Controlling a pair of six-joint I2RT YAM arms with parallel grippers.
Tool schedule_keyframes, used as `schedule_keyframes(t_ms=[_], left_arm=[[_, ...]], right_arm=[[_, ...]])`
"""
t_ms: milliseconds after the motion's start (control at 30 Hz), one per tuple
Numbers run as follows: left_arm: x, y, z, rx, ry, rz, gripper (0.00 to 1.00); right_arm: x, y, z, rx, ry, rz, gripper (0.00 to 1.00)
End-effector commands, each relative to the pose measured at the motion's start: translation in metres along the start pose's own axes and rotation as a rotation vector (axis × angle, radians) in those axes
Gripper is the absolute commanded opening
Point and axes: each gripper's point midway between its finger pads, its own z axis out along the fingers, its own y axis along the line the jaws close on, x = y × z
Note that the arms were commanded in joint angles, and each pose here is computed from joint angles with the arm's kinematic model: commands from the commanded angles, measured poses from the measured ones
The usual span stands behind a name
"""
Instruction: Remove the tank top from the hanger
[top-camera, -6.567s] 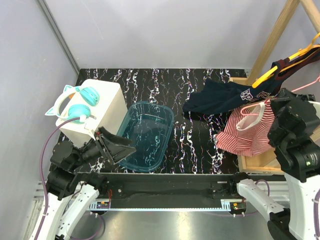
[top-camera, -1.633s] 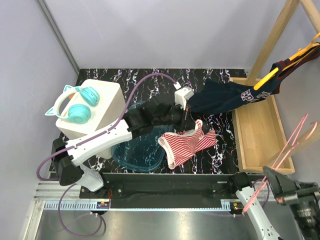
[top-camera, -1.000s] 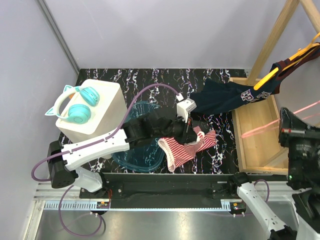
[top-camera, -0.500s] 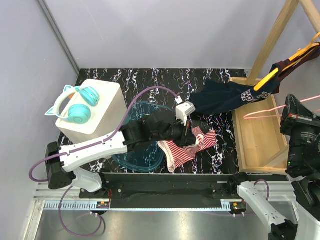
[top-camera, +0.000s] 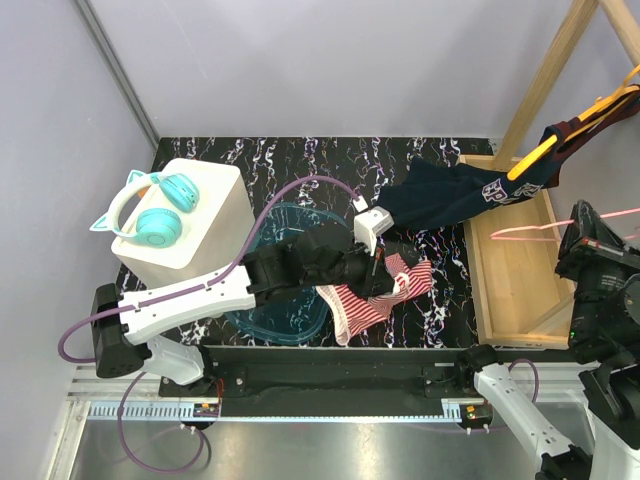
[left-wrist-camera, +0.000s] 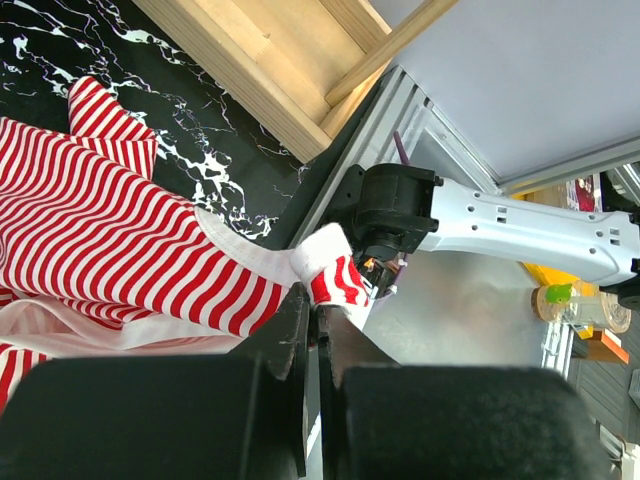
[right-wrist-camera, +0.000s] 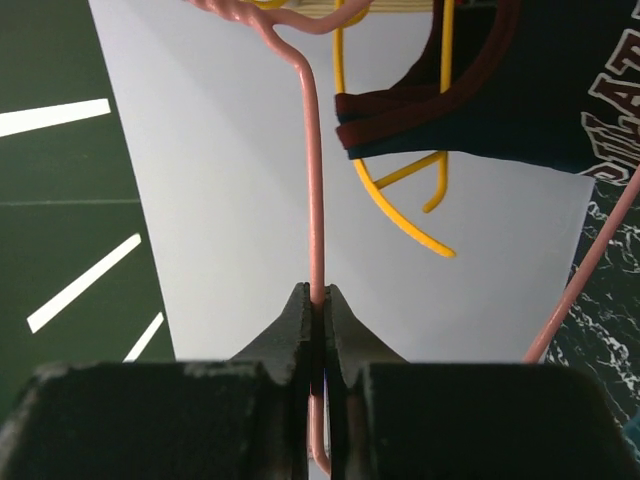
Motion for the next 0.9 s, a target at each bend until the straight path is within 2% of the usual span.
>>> schedule_keyframes(t_ms=[0,100,167,233,267,367,500,633,667,733,767,833,867], left_arm=[[-0.012,-0.008,-0.006,0.023,-0.06,0.011,0.0],[-0.013,-0.008,-0.004,0.015,-0.054,0.019,0.0],[-0.015,-0.006,0.001,0.002,-0.049,0.031,0.0],[-0.011,0.001,0.005,-0.03,-0.032,0.038,0.0],[-0.014,0.002,0.006,-0.04,-0.034,0.053,0.01],[-0.011,0.011,0.01,-0.081,-0.021,0.072,0.01],[-0.005,0.028,0.017,-0.155,0.005,0.101,0.03],[-0.005,0.055,0.025,-0.29,0.028,0.152,0.07],[-0.002,0.062,0.028,-0.313,0.046,0.179,0.09],[0.006,0.08,0.037,-0.381,0.084,0.208,0.15],[0.01,0.085,0.041,-0.395,0.105,0.243,0.27],[0.024,0.105,0.054,-0.462,0.17,0.286,0.43],[0.03,0.113,0.056,-0.492,0.2,0.318,0.63]], right_arm=[[-0.005,-0.018,-0.006,0.028,0.0,0.018,0.13],[-0.008,-0.026,-0.012,0.028,0.011,-0.014,0.28],[-0.009,-0.029,-0.016,0.023,0.027,-0.055,0.5],[-0.009,-0.033,-0.025,0.018,0.066,-0.114,0.62],[-0.01,-0.035,-0.032,0.012,0.089,-0.128,0.74],[-0.017,-0.05,-0.05,0.023,0.133,-0.234,0.88],[-0.032,-0.079,-0.077,0.042,0.18,-0.362,0.98],[-0.033,-0.107,-0.101,0.038,0.299,-0.549,1.0],[-0.026,-0.112,-0.111,0.016,0.366,-0.576,1.0],[-0.02,-0.124,-0.12,0.01,0.443,-0.653,1.0],[-0.015,-0.129,-0.129,-0.008,0.501,-0.66,1.0],[-0.01,-0.14,-0.136,-0.011,0.561,-0.7,1.0],[-0.008,-0.143,-0.143,-0.031,0.591,-0.695,1.0]])
